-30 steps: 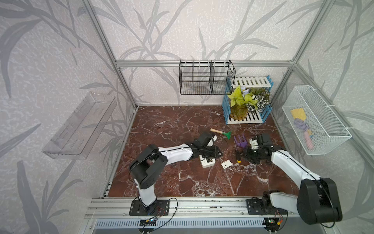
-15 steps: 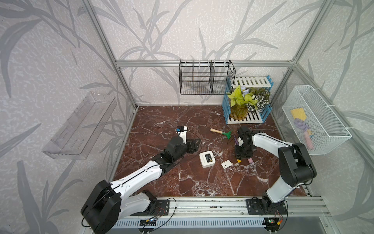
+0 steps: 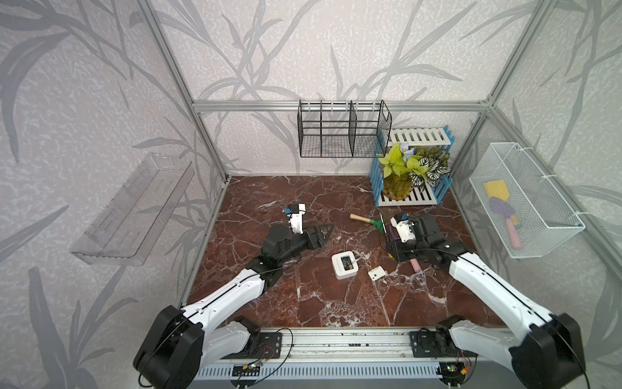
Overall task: Remove the battery from the alarm
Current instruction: Pick up the screwdriver from the center of the board.
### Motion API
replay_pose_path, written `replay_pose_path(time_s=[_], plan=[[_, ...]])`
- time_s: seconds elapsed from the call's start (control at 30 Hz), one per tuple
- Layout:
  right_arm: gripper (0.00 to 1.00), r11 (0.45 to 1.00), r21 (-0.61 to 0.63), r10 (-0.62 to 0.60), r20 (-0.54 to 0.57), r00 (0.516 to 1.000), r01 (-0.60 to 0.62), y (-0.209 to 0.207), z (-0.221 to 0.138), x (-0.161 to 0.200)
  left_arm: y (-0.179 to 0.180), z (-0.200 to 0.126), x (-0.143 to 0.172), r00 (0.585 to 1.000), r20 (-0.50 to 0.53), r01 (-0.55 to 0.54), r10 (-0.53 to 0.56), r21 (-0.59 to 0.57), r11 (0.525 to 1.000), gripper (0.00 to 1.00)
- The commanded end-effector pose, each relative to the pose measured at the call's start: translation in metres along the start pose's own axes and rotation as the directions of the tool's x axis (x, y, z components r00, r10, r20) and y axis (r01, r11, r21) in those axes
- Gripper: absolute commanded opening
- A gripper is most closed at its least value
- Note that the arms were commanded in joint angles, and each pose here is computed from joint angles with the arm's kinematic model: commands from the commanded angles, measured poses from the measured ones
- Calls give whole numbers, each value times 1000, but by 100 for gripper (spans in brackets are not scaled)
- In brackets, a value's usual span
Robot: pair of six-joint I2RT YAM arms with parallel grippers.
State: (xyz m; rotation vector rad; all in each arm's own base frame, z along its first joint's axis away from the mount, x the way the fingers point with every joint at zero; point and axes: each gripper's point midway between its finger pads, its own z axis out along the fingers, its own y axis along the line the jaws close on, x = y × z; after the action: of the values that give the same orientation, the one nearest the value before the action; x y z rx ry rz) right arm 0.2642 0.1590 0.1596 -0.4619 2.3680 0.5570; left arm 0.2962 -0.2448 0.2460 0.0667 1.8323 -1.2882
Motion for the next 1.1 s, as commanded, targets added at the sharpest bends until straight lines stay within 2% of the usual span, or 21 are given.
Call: replay_pose_path(time_s=[0.0,0.13,0.33,0.47,0.53,0.63,0.7,0.83,0.93,1.0,1.03,1.07], plan=[[0,968,-138,-187,157,970,209,36,-6,-21,-48,5,-4,999,-41,18,-9,243,970,84],[0,949,-189,-223,171,960,254,54,-11,-28,-66,30,2,993,-112,11,23,291,957,84],[0,930,-215,-264,175,949,299,70,-12,-31,-71,64,12,988,-146,3,40,287,958,82],[0,920,-231,-276,189,942,316,80,-15,-32,-65,86,22,983,-177,5,41,252,968,71],[0,917,-238,-277,195,941,319,83,-17,-34,-64,92,25,981,-190,10,40,253,968,57],[0,918,-237,-274,197,941,317,84,-18,-36,-68,97,27,976,-217,30,32,276,961,19],[3,923,-230,-264,202,943,308,83,-20,-38,-73,96,25,976,-216,39,27,293,955,7],[35,960,-177,-173,230,958,215,75,-32,-49,-92,86,6,988,-156,38,16,339,940,0],[69,973,-221,6,301,954,63,74,-54,-60,-105,73,-14,996,-87,24,9,374,927,0],[93,940,-334,202,372,906,-73,77,-74,-73,-117,62,-36,1000,-21,23,-16,409,912,0],[100,896,-415,330,391,859,-156,77,-84,-79,-124,54,-49,999,25,18,-31,434,901,0],[99,829,-519,456,411,790,-209,79,-98,-93,-132,47,-62,996,67,23,-60,460,887,0]])
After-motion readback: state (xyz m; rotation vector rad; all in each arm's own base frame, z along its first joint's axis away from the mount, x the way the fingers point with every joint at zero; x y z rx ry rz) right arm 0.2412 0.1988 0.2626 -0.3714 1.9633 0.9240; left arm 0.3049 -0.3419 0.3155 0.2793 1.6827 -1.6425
